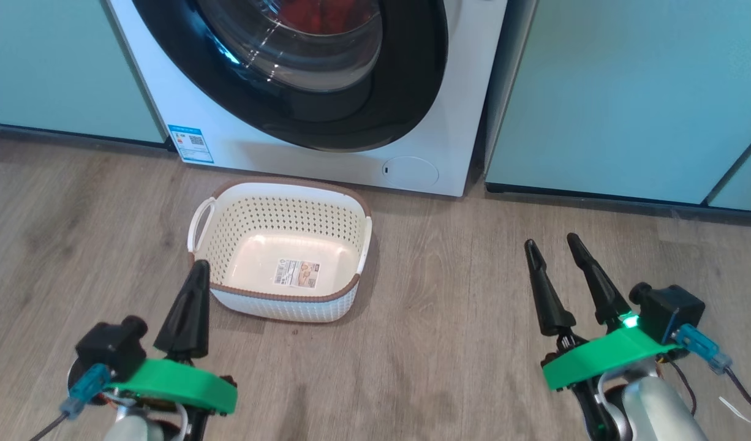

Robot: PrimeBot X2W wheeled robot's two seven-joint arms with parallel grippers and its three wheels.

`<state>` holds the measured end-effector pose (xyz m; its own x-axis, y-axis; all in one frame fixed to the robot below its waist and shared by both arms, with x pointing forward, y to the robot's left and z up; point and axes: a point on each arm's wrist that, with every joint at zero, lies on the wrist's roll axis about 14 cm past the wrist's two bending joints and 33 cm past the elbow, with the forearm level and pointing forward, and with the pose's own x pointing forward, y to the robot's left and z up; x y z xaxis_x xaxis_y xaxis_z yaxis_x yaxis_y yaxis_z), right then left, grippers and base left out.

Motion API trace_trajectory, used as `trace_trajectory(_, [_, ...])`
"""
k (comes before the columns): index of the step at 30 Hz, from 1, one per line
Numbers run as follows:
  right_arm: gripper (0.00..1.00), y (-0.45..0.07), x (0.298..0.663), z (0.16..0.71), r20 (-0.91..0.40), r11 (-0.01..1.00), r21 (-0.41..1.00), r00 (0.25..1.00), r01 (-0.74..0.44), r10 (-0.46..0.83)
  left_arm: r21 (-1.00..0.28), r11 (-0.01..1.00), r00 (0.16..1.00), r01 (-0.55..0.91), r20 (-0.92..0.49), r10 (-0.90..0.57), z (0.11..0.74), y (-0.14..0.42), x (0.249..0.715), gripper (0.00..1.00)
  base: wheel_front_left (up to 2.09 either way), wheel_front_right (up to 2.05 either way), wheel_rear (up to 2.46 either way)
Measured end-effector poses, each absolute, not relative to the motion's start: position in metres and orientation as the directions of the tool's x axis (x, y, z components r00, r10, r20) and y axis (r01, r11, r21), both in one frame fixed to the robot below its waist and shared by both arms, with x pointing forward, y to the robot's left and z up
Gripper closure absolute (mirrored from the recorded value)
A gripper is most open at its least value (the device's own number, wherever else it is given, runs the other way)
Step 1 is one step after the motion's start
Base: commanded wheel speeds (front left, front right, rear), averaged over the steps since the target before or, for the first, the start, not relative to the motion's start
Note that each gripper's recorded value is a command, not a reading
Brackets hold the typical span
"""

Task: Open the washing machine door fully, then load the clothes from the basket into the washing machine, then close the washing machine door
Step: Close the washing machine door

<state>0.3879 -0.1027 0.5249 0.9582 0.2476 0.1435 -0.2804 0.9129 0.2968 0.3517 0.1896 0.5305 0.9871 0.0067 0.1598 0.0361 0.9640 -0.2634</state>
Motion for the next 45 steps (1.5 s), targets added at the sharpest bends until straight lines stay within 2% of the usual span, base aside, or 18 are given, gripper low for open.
trace_trajectory(4, [0.0,-0.104,0.387,0.524,0.141,0.913,0.297,0.959,-0.278,0.246,-0.237,0.97,0.988,0.055,0.153,-0.018,0.528,0.183,0.353,1.0,0.0,0.0,0.0])
trace_trajectory(5, [0.0,-0.104,0.387,0.524,0.141,0.914,0.297,0.959,-0.277,0.245,-0.237,0.97,0.988,0.056,0.151,-0.02,0.528,0.182,0.353,0.86,0.0,0.0,0.0])
trace_trajectory(6, [0.0,-0.104,0.387,0.524,0.141,0.914,0.298,0.96,-0.275,0.243,-0.238,0.97,0.988,0.06,0.15,-0.024,0.527,0.18,0.353,0.6,0.0,0.0,0.0])
trace_trajectory(7, [0.0,-0.105,0.387,0.524,0.14,0.914,0.298,0.96,-0.275,0.243,-0.238,0.969,0.989,0.064,0.147,-0.029,0.526,0.179,0.354,0.27,0.0,0.0,0.0])
trace_trajectory(8, [0.0,-0.104,0.387,0.523,0.139,0.913,0.3,0.96,-0.275,0.243,-0.238,0.969,0.989,0.07,0.142,-0.037,0.524,0.176,0.354,0.0,0.0,0.0,0.0])
trace_trajectory(38, [0.0,-0.112,0.387,0.525,0.147,0.917,0.306,0.964,-0.256,0.221,-0.199,0.971,0.988,0.129,0.104,-0.11,0.512,0.155,0.355,0.0,0.0,0.0,0.0])
trace_trajectory(39, [0.05,-0.112,0.388,0.524,0.144,0.917,0.304,0.964,-0.257,0.222,-0.195,0.972,0.989,0.13,0.1,-0.113,0.511,0.154,0.356,0.0,0.0,0.0,0.0])
trace_trajectory(40, [0.45,-0.111,0.389,0.523,0.14,0.917,0.305,0.965,-0.256,0.223,-0.195,0.972,0.989,0.132,0.095,-0.116,0.509,0.153,0.356,0.0,0.0,0.0,0.0])
trace_trajectory(42, [1.0,-0.112,0.391,0.52,0.133,0.916,0.313,0.966,-0.252,0.22,-0.183,0.972,0.988,0.144,0.081,-0.131,0.505,0.149,0.357,0.0,0.0,0.0,0.0])
trace_trajectory(45, [1.0,-0.114,0.398,0.518,0.129,0.917,0.317,0.969,-0.242,0.211,-0.177,0.972,0.988,0.152,0.061,-0.144,0.499,0.145,0.36,0.0,0.0,0.0,0.0])
